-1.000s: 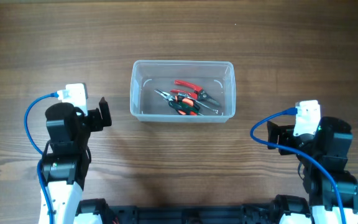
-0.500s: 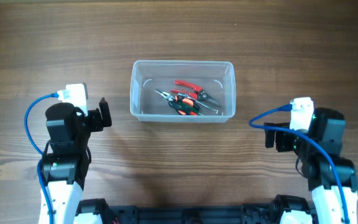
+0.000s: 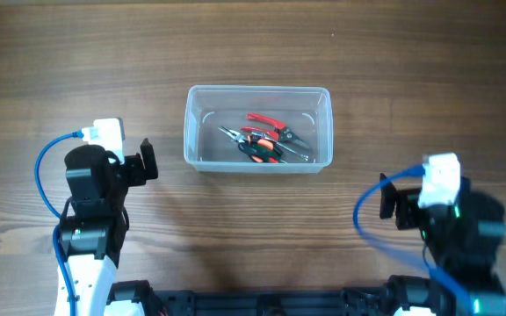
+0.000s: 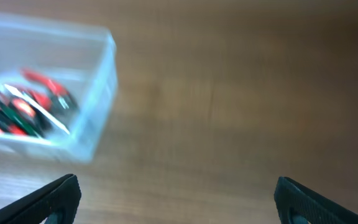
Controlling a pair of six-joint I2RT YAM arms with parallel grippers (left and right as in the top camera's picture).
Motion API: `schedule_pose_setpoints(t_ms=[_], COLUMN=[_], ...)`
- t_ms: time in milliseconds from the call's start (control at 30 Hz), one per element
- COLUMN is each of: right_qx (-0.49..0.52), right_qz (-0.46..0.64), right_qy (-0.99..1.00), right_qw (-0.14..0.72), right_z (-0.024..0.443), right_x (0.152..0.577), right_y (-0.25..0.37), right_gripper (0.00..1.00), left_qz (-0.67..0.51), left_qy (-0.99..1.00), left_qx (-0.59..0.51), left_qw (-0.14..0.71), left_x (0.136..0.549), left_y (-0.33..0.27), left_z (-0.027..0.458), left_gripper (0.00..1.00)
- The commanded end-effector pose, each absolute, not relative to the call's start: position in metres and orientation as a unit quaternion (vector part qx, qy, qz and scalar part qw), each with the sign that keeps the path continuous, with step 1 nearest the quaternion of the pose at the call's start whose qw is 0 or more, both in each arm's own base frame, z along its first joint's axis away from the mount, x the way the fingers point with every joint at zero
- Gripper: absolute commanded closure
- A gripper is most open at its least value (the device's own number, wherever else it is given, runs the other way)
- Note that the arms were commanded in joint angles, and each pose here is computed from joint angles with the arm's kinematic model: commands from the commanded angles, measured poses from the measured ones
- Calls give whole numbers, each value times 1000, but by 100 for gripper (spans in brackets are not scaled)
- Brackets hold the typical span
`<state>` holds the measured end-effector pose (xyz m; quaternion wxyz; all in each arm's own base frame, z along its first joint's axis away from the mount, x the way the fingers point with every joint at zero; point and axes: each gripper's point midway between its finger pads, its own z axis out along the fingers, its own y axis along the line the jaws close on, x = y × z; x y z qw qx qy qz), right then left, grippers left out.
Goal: Pack container
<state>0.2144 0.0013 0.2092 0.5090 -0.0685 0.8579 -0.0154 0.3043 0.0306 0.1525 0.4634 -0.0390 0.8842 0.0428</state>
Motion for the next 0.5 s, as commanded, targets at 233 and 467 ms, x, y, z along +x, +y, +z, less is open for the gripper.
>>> schedule_pose_setpoints(t_ms=[233,467], right_qx=[-99,-123], right_qz=[-26,-43], right_qy=[722,630], right_qw=[684,766], right_z=[243,250], right_x=[215,231], right_y=[16,25], right_gripper=[0,0], left_qz=[48,48], left_qy=[885,885], left_qx=[-30,-30], left_qw=[461,461], left_x=[304,304], left_y=[30,30], left_z=[150,150], left_gripper=[0,0])
